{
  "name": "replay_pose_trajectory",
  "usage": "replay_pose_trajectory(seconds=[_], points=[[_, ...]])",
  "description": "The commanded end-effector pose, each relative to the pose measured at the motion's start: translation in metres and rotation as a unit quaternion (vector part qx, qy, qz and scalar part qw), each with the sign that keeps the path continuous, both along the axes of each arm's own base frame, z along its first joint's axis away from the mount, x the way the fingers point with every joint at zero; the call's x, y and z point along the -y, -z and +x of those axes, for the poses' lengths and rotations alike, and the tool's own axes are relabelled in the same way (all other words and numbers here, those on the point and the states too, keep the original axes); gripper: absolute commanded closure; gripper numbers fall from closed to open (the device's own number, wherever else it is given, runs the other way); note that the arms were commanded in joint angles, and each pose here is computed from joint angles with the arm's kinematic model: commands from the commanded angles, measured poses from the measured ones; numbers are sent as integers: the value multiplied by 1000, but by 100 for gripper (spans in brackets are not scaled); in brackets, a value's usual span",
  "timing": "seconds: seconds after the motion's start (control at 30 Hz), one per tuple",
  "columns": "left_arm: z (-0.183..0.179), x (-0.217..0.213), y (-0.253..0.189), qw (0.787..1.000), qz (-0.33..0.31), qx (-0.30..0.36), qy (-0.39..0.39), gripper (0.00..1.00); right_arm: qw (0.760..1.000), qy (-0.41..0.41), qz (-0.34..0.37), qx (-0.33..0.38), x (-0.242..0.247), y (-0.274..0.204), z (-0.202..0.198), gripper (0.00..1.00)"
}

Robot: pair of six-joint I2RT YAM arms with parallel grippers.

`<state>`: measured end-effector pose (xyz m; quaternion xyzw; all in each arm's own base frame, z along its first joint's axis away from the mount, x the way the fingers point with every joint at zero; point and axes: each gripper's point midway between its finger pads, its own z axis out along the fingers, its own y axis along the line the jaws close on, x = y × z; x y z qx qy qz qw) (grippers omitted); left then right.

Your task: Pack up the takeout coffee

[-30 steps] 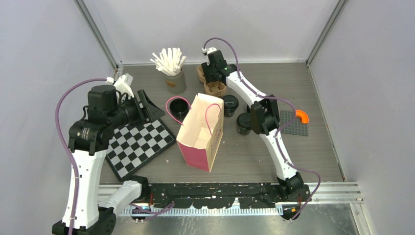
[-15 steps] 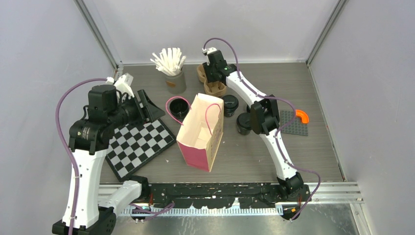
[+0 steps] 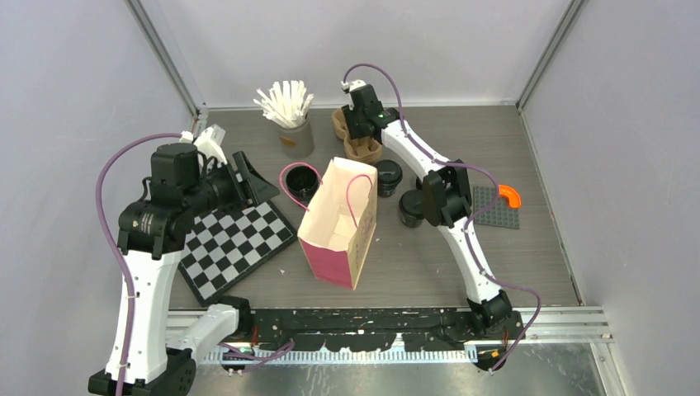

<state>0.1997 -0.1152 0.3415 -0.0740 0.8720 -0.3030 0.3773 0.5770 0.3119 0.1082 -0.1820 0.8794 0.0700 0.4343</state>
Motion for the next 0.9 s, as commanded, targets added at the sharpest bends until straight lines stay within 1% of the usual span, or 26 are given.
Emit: replay_pose_trajectory(seconds=[0.0,0.4,0.57,0.7,0.87], points=[[2,2,-11,1000,-7,27,5,41,996,-5,49,69,-10,-73,8,57],[3,2,-11,1000,-12,27,2,41,995,-7,54,87,-11,-85,11,56],[2,2,-11,1000,-12,27,2,41,993,-8,61,96,-13,-92,12,58],[1,2,-12,1000,-11,28,3,41,994,-5,58,88,-13,-83,13,53],[0,1,-11,1000,-9,26,3,41,996,-1,45,78,-10,-68,14,52]])
